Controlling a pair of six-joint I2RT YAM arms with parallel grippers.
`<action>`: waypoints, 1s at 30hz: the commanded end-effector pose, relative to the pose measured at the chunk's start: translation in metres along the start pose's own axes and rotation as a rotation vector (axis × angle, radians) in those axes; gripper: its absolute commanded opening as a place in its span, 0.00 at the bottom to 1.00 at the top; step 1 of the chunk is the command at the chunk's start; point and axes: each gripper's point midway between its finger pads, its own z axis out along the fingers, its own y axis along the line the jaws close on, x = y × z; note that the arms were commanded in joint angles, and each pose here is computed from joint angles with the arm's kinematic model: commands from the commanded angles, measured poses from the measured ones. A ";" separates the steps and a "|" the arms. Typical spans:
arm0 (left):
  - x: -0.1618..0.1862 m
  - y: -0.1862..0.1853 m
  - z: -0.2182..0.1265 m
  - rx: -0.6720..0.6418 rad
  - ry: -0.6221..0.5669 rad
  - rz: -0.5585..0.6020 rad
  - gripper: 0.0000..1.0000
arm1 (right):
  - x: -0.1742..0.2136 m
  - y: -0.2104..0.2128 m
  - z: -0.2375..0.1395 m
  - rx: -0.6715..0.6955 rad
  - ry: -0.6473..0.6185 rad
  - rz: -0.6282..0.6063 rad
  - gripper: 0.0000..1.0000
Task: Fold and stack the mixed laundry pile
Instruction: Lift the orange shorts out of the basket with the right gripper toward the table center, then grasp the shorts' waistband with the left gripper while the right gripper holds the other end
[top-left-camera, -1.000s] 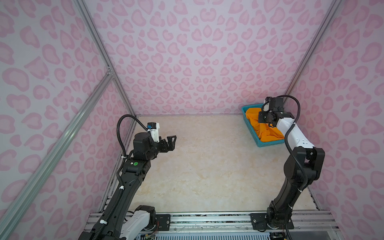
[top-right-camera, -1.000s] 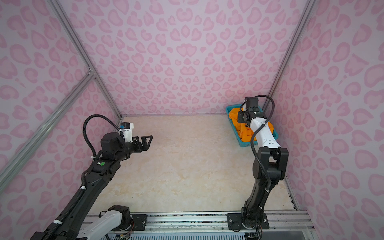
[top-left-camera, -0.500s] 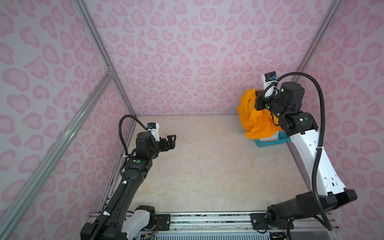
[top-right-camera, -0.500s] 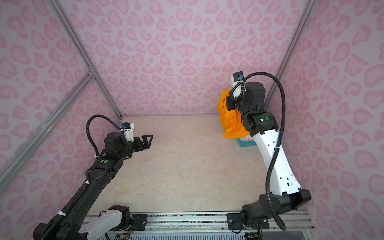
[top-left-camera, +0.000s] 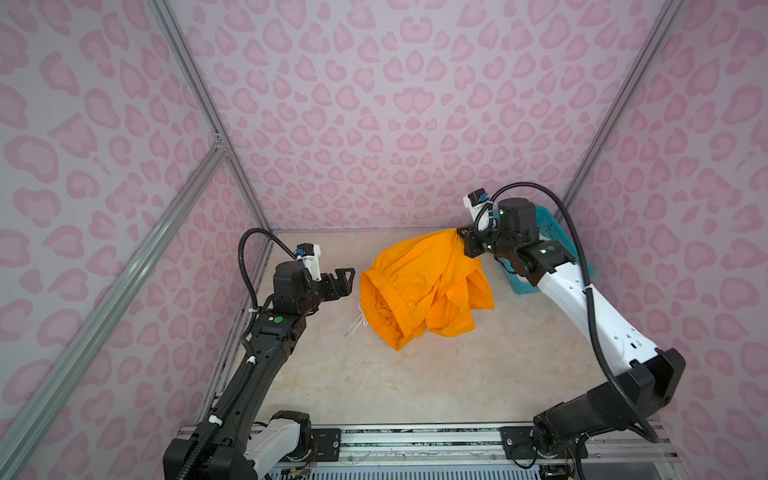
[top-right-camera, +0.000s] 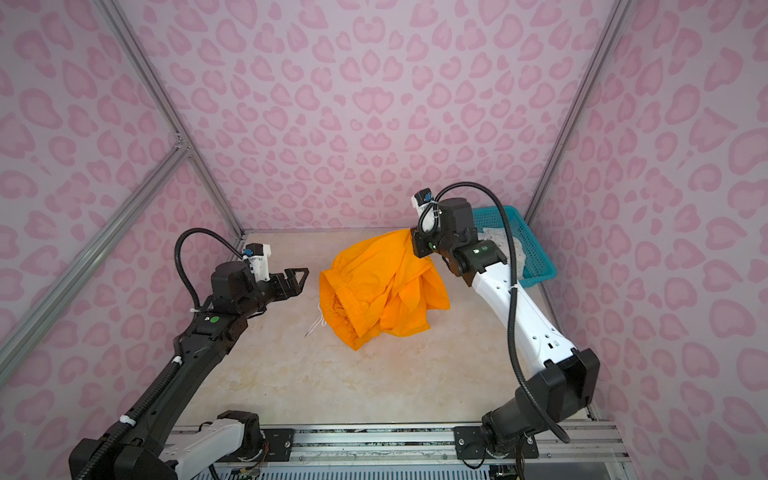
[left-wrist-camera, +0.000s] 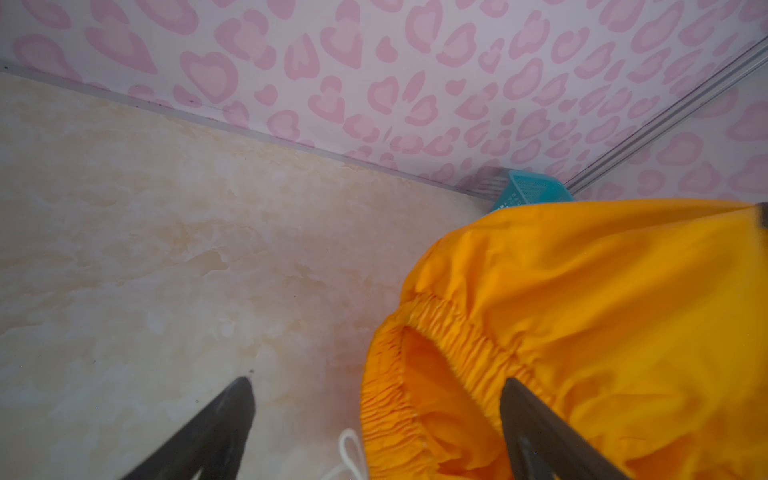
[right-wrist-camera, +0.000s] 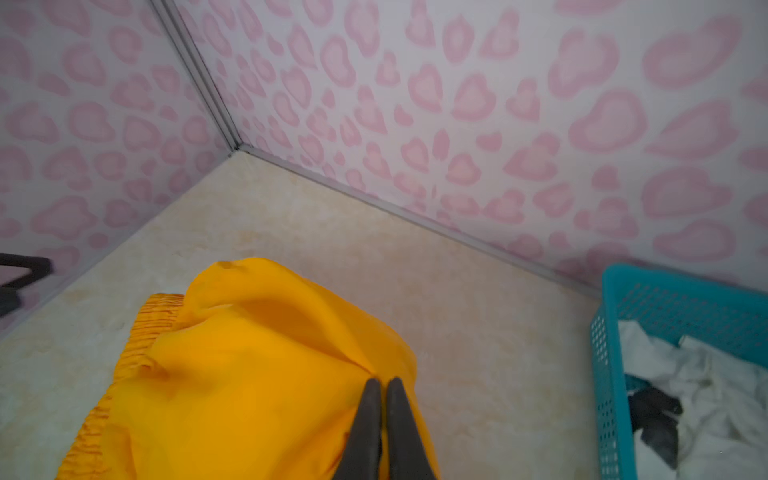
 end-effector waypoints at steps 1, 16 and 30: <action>0.008 0.006 -0.006 -0.046 0.047 0.006 0.94 | 0.082 -0.028 0.040 0.147 0.241 0.130 0.27; 0.082 0.061 0.008 -0.244 0.216 -0.163 0.85 | 0.155 0.118 0.027 -0.200 0.484 -0.042 0.75; 0.084 0.039 0.073 -0.027 0.309 -0.103 0.57 | 0.258 0.197 0.024 -0.124 0.540 0.019 0.76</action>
